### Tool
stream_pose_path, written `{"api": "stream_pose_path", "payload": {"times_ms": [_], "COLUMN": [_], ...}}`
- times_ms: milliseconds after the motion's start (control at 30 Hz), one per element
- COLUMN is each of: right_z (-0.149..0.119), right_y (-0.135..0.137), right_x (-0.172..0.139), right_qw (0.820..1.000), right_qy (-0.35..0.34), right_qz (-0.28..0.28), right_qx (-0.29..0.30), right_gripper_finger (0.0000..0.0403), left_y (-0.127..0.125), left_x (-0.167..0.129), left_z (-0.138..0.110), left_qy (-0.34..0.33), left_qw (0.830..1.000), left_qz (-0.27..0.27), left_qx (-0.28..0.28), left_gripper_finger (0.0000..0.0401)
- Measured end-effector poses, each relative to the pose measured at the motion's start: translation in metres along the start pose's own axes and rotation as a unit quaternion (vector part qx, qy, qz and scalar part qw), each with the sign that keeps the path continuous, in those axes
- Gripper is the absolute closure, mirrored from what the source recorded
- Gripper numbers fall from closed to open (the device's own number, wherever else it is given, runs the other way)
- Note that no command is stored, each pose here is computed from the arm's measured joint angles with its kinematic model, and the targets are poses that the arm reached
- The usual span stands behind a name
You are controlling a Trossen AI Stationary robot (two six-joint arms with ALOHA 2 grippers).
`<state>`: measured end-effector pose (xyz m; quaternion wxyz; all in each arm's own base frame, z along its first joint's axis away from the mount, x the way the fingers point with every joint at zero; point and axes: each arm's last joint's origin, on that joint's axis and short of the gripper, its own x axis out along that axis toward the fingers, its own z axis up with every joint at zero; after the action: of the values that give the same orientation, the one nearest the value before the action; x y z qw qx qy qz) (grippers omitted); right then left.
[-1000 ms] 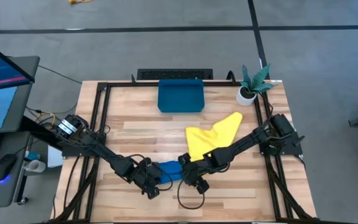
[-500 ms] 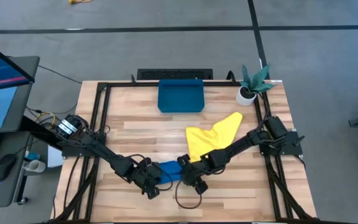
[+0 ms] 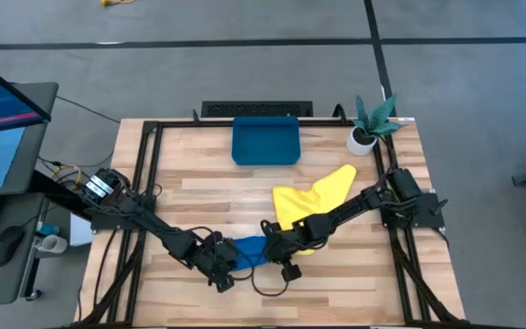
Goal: Roll microfiber towels into tight, uniform cylinder then place into a basket
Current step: Roll the blue towel
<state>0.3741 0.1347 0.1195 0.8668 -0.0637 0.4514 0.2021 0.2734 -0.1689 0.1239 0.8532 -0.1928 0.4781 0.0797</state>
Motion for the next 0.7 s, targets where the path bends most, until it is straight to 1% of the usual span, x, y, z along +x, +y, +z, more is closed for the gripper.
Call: {"api": "stream_pose_path", "payload": {"times_ms": [67, 200, 400, 467, 600, 700], "right_z": [0.0, 0.0, -0.002, -0.003, -0.008, -0.009], "right_y": [-0.004, -0.012, -0.028, -0.033, -0.045, -0.051], "right_x": [-0.001, -0.002, -0.005, -0.006, -0.009, -0.01], "right_qw": [0.999, 0.992, 0.97, 0.963, 0.946, 0.938], "right_qy": [-0.001, 0.001, 0.01, 0.017, 0.036, 0.038], "right_qz": [0.017, 0.065, 0.114, 0.117, 0.106, 0.1], "right_qx": [0.031, 0.106, 0.214, 0.244, 0.305, 0.329], "right_gripper_finger": [0.039, 0.0375, 0.0392, 0.0392, 0.0382, 0.0386], "left_y": [0.0, -0.001, -0.006, -0.008, -0.017, -0.024], "left_x": [0.0, -0.005, -0.014, -0.015, -0.021, -0.025], "left_z": [0.0, 0.0, -0.002, -0.004, -0.004, -0.006], "left_qy": [-0.004, -0.015, -0.047, -0.06, -0.099, -0.122], "left_qw": [1.0, 0.999, 0.996, 0.993, 0.979, 0.961], "left_qz": [0.002, 0.007, 0.019, 0.027, 0.047, 0.068], "left_qx": [0.007, 0.032, 0.077, 0.1, 0.173, 0.237], "left_gripper_finger": [0.0358, 0.0358, 0.0358, 0.0358, 0.0358, 0.0358]}}
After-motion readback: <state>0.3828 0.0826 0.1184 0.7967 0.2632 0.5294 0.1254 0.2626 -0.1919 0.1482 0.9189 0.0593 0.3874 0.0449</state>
